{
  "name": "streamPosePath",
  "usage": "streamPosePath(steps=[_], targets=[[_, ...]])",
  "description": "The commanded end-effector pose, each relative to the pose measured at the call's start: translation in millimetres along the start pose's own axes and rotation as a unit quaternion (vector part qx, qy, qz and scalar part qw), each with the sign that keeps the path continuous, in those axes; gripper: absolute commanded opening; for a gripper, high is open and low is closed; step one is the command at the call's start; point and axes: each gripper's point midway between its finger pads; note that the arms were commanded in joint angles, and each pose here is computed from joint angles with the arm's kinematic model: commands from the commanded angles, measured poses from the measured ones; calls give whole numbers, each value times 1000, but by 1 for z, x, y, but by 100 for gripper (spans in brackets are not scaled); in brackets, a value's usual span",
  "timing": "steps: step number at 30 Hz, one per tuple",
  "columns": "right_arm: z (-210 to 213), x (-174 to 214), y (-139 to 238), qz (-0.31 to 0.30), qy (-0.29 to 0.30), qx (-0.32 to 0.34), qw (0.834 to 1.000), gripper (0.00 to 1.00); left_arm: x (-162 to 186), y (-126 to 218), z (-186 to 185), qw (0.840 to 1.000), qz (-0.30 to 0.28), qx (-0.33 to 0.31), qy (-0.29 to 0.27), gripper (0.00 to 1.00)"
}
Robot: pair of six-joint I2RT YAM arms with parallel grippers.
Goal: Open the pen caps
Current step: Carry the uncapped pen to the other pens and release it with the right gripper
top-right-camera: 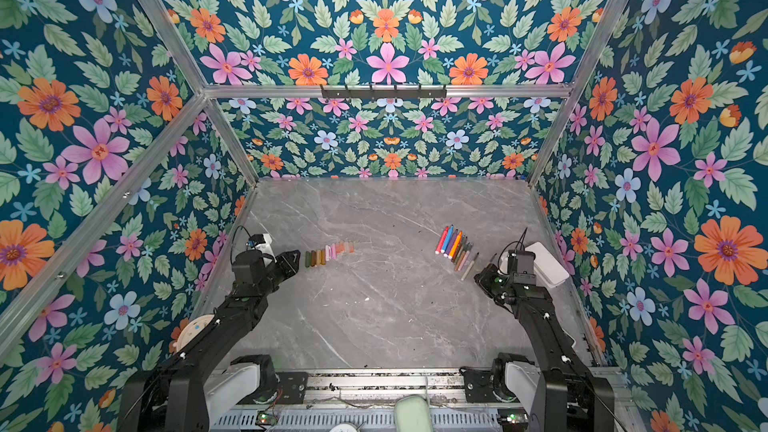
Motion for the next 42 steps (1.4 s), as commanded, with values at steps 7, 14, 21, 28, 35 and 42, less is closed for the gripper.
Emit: streamPosePath(steps=[7,14,21,28,35,42], targets=[[-12,4,-43,48,-34,-22,998,0,-2,3,-10,999,-16,32,-28,29],[-20,2,-69,81,-44,-13,996,0,-2,6,-13,999,-19,37,-27,29],[-20,-2,-79,89,-50,-9,995,4,-1,5,-12,999,-17,35,-27,29],[-21,-3,-77,86,-44,-4,995,10,-1,5,-13,999,-16,36,-27,29],[-24,-8,-74,74,-39,16,996,28,1,3,-13,999,-11,39,-25,29],[-23,-10,-73,71,-33,19,997,45,1,2,-13,999,-10,40,-25,29]])
Point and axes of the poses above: each gripper's point midway between its finger pads, its own y axis back along the fingers, its own z axis along the line the jaws close on, x = y × z, and after that the axes turned 9 degrees about -y, right-handed
